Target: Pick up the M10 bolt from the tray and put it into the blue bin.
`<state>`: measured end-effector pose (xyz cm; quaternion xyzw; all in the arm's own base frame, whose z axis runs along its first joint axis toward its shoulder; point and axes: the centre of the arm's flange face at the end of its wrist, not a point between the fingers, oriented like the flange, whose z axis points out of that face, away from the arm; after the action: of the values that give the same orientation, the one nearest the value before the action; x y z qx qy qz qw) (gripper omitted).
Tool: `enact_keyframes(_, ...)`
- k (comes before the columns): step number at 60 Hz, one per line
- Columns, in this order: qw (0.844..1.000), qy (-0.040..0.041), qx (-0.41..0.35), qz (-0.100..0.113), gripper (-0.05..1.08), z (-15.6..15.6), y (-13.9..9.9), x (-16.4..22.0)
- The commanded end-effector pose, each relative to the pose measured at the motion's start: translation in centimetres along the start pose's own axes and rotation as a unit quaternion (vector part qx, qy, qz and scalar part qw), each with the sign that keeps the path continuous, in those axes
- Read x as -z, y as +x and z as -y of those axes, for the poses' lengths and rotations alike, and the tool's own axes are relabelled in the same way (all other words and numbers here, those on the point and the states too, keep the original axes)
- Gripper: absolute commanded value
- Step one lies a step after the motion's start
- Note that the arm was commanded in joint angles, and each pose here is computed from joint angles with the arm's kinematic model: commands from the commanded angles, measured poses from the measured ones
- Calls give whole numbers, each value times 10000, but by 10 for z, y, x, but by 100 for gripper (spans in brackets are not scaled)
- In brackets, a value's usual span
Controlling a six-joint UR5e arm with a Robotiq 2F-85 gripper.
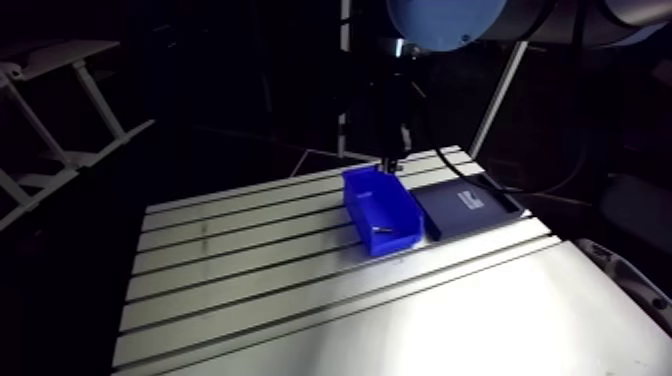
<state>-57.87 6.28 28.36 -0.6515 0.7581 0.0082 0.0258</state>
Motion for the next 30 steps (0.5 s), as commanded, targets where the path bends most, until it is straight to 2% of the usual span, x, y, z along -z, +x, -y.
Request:
enact_keyframes(1,9999,99,21,-16,106,-8,5,-26)
enact_keyframes(6,9999,158,34,-26,106,-9,8,-36)
enact_keyframes(13,9998,175,20,-28,106,-11,8,-43)
enact_keyframes(15,9998,204,21,-33,106,-13,8,-50)
enact_keyframes(24,9998,198,6,-40,105,-16,8,-58)
enact_keyframes(30,9996,263,1,-52,105,-18,8,-70)
